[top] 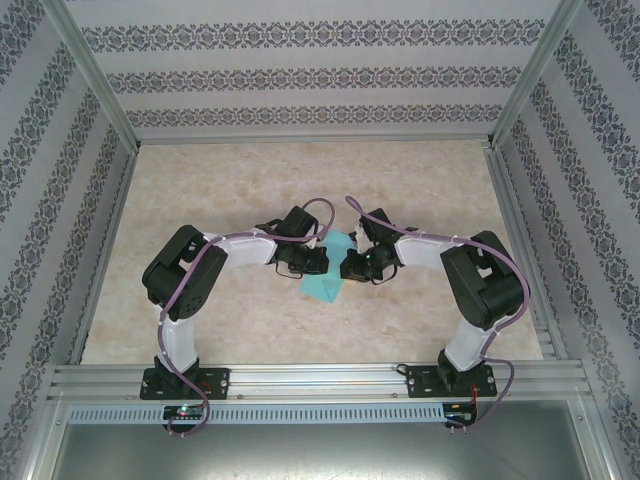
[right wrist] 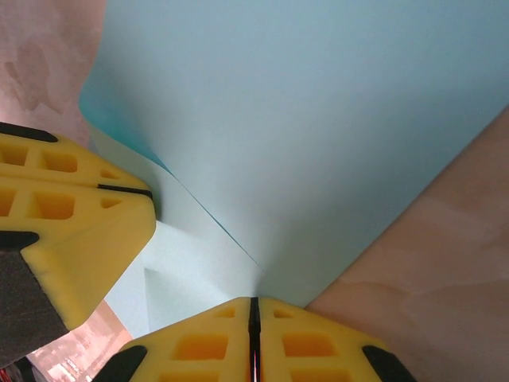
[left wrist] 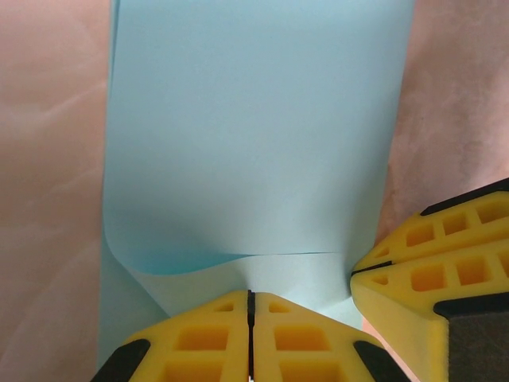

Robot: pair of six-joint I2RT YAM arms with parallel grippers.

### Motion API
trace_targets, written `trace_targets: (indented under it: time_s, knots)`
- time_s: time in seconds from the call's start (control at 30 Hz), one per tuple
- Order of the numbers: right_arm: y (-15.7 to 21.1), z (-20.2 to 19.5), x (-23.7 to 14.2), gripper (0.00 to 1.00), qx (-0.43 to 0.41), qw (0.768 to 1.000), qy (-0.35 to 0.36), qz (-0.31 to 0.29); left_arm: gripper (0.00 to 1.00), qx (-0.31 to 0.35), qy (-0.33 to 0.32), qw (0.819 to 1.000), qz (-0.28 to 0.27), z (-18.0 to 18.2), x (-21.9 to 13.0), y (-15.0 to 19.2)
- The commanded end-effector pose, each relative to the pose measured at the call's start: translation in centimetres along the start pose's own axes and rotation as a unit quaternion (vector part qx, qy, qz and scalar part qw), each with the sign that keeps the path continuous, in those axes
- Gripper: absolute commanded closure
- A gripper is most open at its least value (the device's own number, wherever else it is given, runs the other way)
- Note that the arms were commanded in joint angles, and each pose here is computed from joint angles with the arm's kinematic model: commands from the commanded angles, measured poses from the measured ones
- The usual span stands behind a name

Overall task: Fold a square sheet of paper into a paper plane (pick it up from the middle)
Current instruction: Fold the triangle a second time at the center of the table.

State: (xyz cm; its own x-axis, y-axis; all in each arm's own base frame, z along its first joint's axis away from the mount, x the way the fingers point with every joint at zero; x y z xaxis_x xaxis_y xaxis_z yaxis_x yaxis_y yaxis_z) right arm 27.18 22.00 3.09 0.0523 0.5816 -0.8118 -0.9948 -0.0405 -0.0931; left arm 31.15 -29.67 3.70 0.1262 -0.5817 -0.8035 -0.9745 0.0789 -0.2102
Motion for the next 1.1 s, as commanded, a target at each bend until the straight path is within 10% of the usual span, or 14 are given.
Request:
trace_targets:
  time_s: [0.0,1.07]
  knots:
    - [0.2,-0.5,0.0,0.87,-0.005,1.000,0.024,-0.002,0.91,-0.010,-0.025,0.999,0.018,1.9,0.9,0.5]
    - [2.1,3.7,-1.0,0.67,0.025,0.996,-0.079,-0.026,0.89,-0.019,-0.018,0.999,0.034,2.4,1.7,1.3]
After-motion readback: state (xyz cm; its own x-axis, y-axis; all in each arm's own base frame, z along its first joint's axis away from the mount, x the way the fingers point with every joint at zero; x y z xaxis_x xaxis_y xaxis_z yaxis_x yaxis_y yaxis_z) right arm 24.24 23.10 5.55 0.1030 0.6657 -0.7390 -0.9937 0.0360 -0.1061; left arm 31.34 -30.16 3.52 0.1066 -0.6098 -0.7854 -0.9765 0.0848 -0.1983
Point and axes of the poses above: each hand's point on the last joint's axis, 136 mm out from that joint toward the fingers, its own x axis out along the fingers, its own z axis along the line the jaws close on, y = z × x, the point moved 2 cm from there along -x, back along the fingers, and after that the axes turned 3 degrees about -x, right-handed, at the moved point
